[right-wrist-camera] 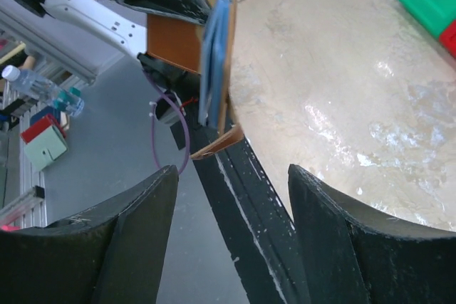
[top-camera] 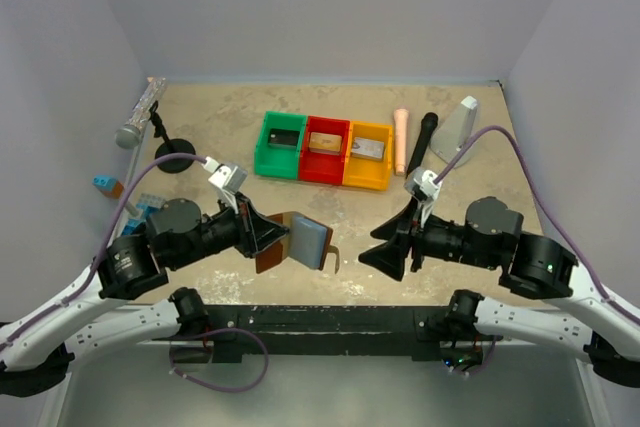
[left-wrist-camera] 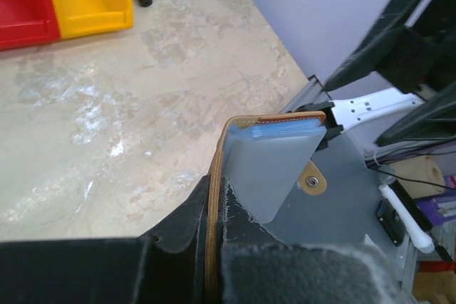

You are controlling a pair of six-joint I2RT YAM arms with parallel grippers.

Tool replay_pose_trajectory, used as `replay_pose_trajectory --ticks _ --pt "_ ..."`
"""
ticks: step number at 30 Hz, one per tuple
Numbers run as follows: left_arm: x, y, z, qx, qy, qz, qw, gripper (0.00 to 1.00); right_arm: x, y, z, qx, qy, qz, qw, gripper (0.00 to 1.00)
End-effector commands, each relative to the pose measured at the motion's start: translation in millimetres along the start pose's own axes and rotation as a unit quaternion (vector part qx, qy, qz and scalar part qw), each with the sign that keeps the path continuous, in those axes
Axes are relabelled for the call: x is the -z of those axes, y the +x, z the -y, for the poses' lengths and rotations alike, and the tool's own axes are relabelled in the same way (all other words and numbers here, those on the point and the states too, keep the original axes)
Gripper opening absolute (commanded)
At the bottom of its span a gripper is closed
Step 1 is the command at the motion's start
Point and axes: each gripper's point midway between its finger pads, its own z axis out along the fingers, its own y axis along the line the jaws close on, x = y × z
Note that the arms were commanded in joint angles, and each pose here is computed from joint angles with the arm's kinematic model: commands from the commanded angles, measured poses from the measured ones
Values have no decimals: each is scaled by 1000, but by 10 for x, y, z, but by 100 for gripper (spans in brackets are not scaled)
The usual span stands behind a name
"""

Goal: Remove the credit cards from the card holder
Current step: Remove the credit card from the card holder.

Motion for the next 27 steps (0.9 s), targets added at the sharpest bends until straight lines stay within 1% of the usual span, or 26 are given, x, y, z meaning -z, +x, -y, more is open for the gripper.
replay_pose_trajectory --ticks 1,4,8,12,15,19,27 --pt "51 -217 -113 1 -51 36 998 0 171 -230 -103 11 -9 27 1000 67" --pt "24 -220 -209 3 -78 39 996 0 138 -271 -273 1 -47 24 999 65" --pt "-37 -224 -262 5 -95 38 995 0 -43 -289 -456 -6 -77 -3 997 64" --pt "-89 -214 -216 9 -84 33 996 0 -263 -278 -587 -26 -105 -21 994 64" --pt "-86 -220 -126 11 -58 35 998 0 -409 -182 -506 -35 -87 -38 995 65" --pt "-69 -182 -39 12 -25 36 999 0 -505 -109 -351 -48 -50 -40 997 67" --pt "-66 -131 112 15 25 32 999 0 -529 -124 -146 -60 1 -21 998 70"
